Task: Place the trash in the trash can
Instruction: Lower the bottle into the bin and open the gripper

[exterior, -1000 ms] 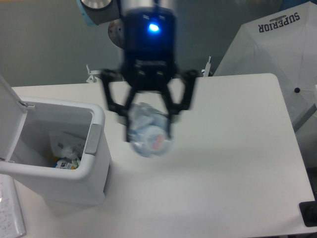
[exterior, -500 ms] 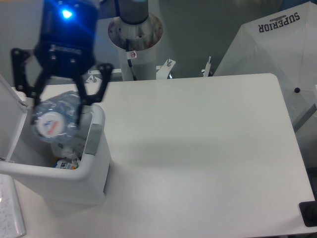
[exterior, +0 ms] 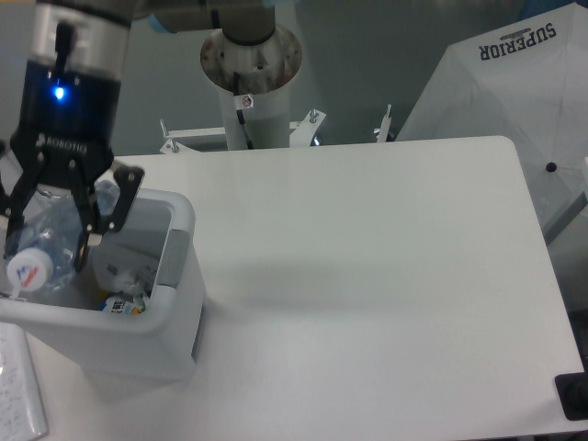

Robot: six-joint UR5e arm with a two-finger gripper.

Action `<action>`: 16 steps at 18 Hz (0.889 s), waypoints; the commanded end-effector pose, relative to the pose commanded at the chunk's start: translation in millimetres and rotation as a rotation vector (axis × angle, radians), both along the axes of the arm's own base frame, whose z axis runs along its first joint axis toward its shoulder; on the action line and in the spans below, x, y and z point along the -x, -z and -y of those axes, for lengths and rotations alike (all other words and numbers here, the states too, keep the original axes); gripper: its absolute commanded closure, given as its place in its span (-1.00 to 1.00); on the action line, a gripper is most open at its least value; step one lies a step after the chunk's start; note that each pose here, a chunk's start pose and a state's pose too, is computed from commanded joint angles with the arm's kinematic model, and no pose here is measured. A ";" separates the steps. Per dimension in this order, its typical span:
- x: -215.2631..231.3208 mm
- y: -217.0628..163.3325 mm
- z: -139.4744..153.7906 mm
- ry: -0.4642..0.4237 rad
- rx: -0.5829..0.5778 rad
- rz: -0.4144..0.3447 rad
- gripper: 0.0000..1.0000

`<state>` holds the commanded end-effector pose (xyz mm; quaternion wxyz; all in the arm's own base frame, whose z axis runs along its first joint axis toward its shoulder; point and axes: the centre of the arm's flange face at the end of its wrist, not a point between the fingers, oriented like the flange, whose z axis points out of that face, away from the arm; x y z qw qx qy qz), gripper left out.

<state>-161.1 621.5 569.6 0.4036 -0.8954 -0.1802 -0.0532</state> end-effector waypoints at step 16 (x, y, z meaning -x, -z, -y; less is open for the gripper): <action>111.9 23.3 54.9 -0.190 0.089 -0.086 -1.00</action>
